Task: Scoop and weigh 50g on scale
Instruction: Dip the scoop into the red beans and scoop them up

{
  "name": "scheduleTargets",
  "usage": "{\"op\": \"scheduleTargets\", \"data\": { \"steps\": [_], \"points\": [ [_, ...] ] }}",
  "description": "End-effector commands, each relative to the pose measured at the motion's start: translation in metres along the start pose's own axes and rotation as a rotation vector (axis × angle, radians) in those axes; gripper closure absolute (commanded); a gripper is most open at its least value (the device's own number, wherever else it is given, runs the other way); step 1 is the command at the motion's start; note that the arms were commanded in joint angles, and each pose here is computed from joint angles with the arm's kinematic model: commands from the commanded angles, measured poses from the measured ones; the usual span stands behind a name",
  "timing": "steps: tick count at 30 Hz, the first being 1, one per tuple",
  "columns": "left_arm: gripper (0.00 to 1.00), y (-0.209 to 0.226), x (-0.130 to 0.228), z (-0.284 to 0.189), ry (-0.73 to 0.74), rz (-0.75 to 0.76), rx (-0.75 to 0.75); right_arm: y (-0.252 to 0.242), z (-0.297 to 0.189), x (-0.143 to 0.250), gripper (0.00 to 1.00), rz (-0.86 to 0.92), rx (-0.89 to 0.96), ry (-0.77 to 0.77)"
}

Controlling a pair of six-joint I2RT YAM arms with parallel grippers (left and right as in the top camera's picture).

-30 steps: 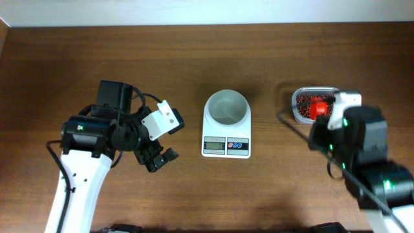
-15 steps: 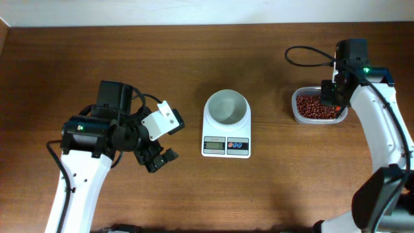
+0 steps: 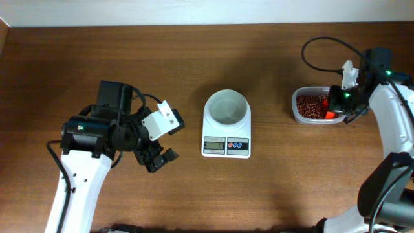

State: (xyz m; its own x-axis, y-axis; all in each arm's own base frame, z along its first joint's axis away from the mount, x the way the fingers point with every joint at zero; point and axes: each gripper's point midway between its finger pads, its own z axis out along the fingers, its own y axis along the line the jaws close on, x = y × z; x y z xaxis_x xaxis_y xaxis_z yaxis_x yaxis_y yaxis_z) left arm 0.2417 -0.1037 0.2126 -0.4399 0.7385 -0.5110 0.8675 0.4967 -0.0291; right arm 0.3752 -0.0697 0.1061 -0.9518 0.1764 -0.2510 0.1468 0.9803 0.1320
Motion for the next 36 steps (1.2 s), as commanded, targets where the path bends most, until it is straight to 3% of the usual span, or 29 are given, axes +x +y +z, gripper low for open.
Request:
{"op": "scheduleTargets", "data": {
  "steps": [1,14,26,36],
  "points": [
    [0.01,-0.001,-0.001,-0.001,-0.01,0.015,0.0,-0.002,0.009,0.008,0.96,0.052,-0.103,0.01],
    [0.01,-0.001,-0.001,-0.001,-0.01,0.015,0.0,-0.002,0.041,0.024,0.96,0.116,-0.213,0.066],
    [0.01,-0.001,-0.001,-0.001,-0.01,0.015,0.0,-0.035,0.007,0.012,0.96,0.356,-0.529,-0.066],
    [0.01,-0.001,-0.001,-0.001,-0.01,0.015,0.0,-0.022,-0.007,0.003,0.96,0.34,-0.657,-0.12]
  ]
}}
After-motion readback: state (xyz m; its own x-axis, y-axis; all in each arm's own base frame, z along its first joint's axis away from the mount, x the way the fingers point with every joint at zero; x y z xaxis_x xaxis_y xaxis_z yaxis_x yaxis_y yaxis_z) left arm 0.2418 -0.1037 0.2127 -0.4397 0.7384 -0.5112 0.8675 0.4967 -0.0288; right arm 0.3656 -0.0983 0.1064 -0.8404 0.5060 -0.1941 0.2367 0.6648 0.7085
